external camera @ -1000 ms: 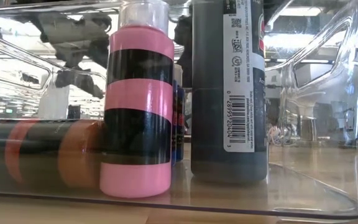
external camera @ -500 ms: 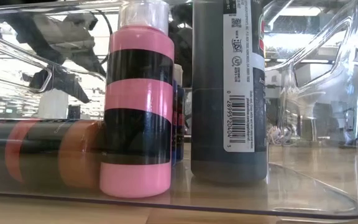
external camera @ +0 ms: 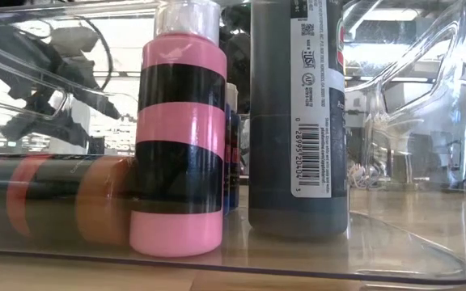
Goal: Pick & Place Paint Supplies
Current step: Put the red paint bottle into the transparent bin
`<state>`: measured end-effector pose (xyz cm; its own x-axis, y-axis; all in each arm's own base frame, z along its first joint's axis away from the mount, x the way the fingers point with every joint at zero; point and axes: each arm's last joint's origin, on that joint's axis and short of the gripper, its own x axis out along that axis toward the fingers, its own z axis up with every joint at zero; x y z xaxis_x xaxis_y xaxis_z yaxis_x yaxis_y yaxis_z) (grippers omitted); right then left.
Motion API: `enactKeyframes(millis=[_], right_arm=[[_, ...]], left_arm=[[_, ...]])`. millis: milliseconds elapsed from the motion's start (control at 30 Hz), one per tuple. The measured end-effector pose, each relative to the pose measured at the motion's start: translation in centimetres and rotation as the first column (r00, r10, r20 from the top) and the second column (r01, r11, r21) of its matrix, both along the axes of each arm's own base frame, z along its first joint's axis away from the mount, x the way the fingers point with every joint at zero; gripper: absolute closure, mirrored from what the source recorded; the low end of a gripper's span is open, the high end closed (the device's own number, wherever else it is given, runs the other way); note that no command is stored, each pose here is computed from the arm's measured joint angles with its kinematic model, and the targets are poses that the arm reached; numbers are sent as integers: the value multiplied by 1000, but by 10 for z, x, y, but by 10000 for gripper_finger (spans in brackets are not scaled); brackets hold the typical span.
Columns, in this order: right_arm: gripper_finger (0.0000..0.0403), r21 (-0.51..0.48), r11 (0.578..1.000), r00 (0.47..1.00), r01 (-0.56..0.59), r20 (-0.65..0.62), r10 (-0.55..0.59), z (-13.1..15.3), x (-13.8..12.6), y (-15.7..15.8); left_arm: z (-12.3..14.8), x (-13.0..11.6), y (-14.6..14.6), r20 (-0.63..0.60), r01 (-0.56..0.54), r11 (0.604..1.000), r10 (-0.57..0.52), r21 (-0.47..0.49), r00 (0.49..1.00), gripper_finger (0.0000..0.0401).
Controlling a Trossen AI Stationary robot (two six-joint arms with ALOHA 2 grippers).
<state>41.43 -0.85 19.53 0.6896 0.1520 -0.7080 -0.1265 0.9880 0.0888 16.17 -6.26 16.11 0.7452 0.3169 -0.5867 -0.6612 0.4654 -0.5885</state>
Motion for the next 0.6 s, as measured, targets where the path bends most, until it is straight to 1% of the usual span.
enactKeyframes(millis=[67,167,233,333,400,467,600], right_arm=[[132,12,1000,1000,-13,1,13,0,0,0],[132,-3,1000,1000,-29,4,29,-5,3,0],[132,-1,1000,999,-31,-39,31,-12,1,0],[132,2,999,998,-34,-61,34,-24,7,1],[132,4,999,991,-44,-129,44,-34,7,3],[132,1,999,989,-54,-137,54,-37,12,5],[132,-3,999,992,-54,-112,53,-34,20,6]], left_arm=[[-1,-2,-4,33,-12,1000,13,-5,999,171],[-4,-5,-7,62,-31,999,32,-16,998,173],[-4,-6,-8,74,-37,999,39,-25,997,175],[-3,-6,-9,87,-41,999,43,-32,995,175],[-2,-5,-10,104,-42,998,46,-41,994,175],[-1,-4,-10,119,-48,998,53,-42,992,175],[0,-3,-10,139,-57,997,63,-44,988,175]])
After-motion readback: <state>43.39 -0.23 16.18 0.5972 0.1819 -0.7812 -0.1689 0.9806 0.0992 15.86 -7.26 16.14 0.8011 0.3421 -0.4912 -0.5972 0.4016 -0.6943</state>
